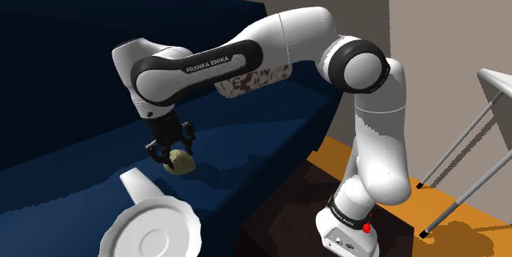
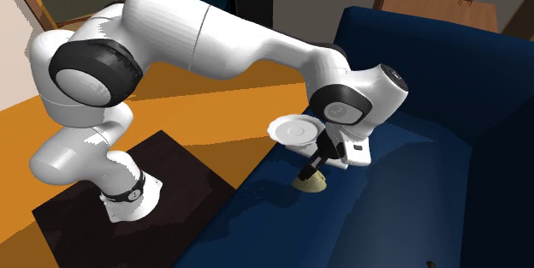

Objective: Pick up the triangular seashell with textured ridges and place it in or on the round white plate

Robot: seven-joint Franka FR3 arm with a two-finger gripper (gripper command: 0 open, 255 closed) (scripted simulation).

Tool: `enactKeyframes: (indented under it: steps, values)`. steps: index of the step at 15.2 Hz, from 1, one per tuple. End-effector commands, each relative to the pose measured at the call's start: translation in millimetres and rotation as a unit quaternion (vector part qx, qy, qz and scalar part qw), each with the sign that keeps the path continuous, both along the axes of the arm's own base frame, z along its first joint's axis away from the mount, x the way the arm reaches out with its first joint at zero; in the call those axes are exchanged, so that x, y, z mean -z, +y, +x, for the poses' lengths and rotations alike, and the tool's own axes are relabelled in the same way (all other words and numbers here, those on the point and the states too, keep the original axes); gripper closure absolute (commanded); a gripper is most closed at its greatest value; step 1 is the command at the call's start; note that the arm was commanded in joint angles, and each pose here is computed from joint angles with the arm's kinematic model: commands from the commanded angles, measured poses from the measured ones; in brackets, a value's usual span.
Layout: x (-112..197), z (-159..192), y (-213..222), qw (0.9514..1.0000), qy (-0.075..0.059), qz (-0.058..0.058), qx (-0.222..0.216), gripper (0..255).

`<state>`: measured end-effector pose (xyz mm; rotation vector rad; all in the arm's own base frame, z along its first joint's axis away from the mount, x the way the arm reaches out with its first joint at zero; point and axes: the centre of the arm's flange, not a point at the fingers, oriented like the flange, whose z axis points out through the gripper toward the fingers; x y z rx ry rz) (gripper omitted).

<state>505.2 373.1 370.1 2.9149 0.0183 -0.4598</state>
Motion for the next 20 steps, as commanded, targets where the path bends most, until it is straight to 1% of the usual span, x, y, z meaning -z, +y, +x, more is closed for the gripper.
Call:
enactKeyframes:
  steps: [1, 9, 20]
  values:
    - [0, 0, 0, 1.0, 0.0, 0.0, 0.0, 255]
    - [0, 0, 0, 1.0, 0.0, 0.0, 0.0, 255]
    - [-58, 0, 0, 1.0, 0.0, 0.0, 0.0, 255]
